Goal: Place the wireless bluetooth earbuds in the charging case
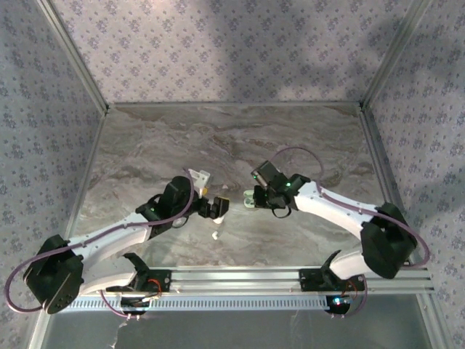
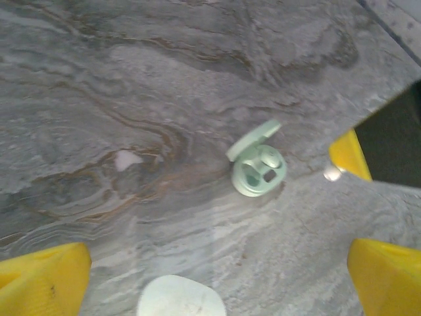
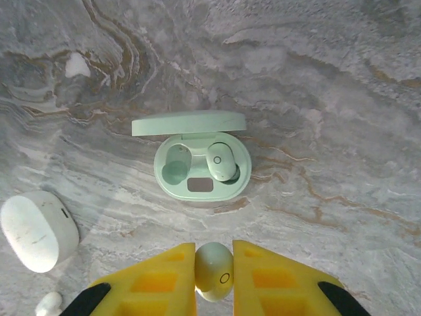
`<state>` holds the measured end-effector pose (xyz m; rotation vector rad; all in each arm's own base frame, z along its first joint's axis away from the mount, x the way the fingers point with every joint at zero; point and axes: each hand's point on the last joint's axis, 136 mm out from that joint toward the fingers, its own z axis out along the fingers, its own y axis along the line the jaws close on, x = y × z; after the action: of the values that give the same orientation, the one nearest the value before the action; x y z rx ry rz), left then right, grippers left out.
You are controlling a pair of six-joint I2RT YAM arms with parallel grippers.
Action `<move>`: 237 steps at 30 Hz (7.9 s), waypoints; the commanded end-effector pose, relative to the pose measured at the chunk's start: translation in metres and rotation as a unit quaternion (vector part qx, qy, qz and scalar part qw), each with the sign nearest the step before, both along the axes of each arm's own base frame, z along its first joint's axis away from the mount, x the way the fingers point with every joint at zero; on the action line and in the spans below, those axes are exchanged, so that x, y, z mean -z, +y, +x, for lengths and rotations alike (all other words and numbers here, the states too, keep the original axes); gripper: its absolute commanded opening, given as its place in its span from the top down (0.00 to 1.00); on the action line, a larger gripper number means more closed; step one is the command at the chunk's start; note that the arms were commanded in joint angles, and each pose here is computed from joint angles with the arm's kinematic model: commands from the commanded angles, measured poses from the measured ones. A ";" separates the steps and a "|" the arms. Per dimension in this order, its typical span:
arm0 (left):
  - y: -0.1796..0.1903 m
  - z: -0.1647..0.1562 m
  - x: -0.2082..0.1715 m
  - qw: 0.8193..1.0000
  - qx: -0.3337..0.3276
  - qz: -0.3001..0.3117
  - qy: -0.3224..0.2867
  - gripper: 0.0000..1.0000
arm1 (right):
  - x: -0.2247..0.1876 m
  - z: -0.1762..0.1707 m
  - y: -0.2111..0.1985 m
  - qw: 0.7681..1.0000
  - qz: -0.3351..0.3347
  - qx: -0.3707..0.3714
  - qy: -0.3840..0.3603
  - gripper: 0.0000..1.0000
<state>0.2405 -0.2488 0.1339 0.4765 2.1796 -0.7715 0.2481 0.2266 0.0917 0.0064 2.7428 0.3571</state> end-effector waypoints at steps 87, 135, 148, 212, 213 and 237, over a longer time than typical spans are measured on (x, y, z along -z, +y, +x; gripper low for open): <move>0.037 0.009 -0.014 0.997 -0.063 -0.044 -0.012 0.00 | -0.011 0.017 0.023 0.993 -0.100 -0.033 -0.047 0.67; -0.047 0.031 -0.011 0.998 0.016 -0.028 -0.054 0.00 | -0.034 -0.030 -0.146 0.984 0.082 0.103 -0.117 0.00; -0.049 0.032 -0.005 0.998 0.009 -0.037 -0.040 0.00 | -0.025 -0.019 -0.153 0.976 0.087 0.169 -0.103 0.00; -0.045 0.055 0.047 0.981 -0.031 -0.130 0.139 0.00 | 0.021 0.066 0.014 0.988 -0.101 -0.066 0.096 0.81; -0.045 0.055 0.047 0.981 -0.031 -0.129 0.139 0.00 | 0.022 0.065 0.014 0.988 -0.102 -0.067 0.098 0.81; -0.045 0.054 0.046 0.981 -0.032 -0.132 0.138 0.00 | 0.026 0.032 0.013 0.985 -0.114 -0.075 0.103 0.81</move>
<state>0.2877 -0.2888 0.0770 0.1495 2.3244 -1.1195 0.2854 0.2441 0.0526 -0.2592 3.0028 0.1032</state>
